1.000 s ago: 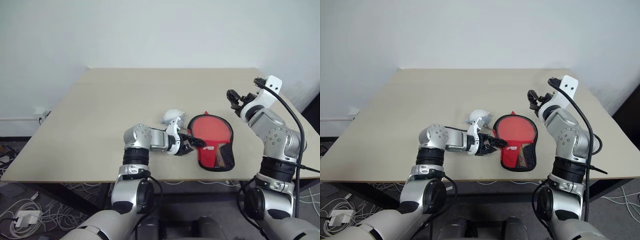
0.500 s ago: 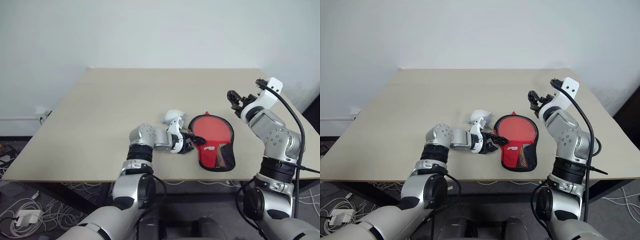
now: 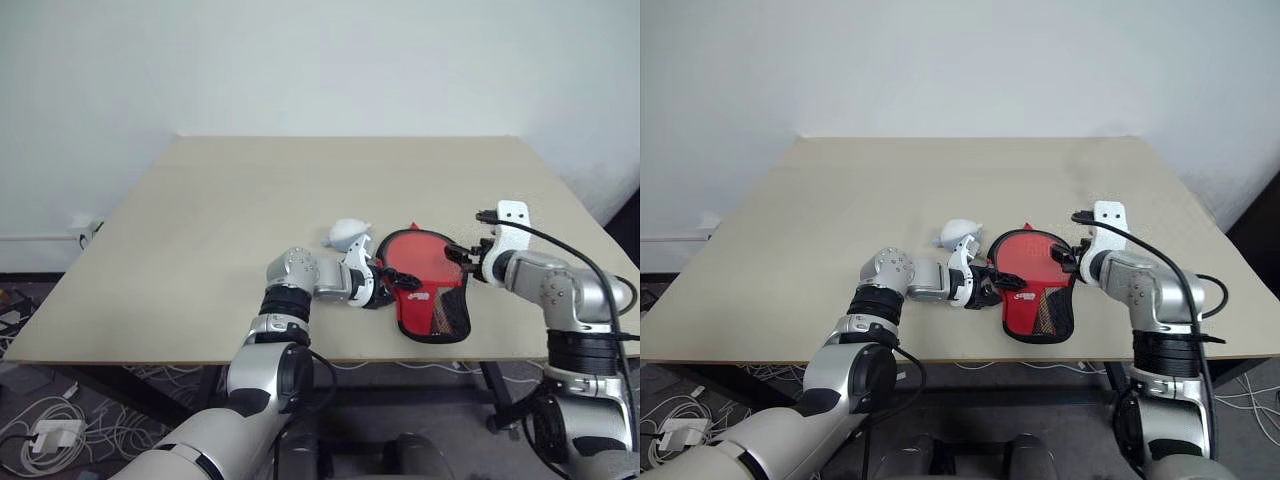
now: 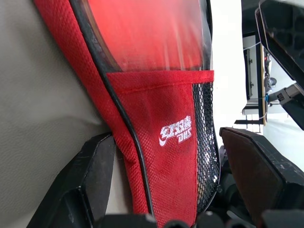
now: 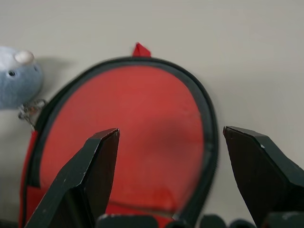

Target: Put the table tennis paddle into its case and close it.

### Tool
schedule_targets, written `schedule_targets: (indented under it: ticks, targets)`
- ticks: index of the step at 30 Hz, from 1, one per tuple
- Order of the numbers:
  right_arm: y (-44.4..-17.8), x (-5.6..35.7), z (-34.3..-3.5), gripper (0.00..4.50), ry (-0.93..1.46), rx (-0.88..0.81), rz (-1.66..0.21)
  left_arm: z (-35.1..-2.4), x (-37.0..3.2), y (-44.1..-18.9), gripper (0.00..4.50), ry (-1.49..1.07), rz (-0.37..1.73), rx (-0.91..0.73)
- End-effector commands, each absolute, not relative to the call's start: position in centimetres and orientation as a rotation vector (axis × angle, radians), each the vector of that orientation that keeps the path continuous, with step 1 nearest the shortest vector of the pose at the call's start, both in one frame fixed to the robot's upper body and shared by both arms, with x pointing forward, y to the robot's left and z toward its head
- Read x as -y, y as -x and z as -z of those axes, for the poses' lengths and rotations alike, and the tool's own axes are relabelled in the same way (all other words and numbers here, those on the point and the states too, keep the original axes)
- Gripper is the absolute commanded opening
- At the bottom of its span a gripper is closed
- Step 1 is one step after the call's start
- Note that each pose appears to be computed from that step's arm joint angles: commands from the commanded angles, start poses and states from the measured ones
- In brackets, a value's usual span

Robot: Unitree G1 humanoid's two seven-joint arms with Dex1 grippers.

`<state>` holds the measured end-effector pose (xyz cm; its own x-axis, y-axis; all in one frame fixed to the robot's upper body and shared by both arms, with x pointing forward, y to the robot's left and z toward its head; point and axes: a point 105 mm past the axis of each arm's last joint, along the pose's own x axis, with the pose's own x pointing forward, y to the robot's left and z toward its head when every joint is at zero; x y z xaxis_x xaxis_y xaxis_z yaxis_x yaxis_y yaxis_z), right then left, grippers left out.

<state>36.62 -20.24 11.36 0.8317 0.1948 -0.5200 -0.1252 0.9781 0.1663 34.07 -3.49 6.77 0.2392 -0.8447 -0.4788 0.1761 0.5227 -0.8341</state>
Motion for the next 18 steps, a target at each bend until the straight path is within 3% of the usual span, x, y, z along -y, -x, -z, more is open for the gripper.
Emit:
schedule_targets:
  ticks: [1,6,8,15,18]
  targets:
    - [-36.9,20.1,-14.1,3.81,-0.167,-0.512,-0.218,-9.3,7.6,-32.5,3.78,0.762,0.95,-1.106]
    - [-37.1,20.8,-14.2,3.81,-0.153,-0.512,-0.183,-9.4,8.2,-32.2,3.62,0.773,0.961,-1.111]
    - [-37.1,21.0,-14.3,3.81,-0.148,-0.506,-0.17,-9.3,8.2,-32.2,3.22,0.776,0.955,-1.112]
    - [-37.3,21.3,-14.4,3.81,-0.147,-0.495,-0.147,-8.8,7.9,-32.0,0.96,0.767,0.94,-1.129]
    - [-37.5,21.6,-14.5,3.81,-0.142,-0.484,-0.129,-8.5,7.7,-31.8,0.96,0.768,0.931,-1.153]
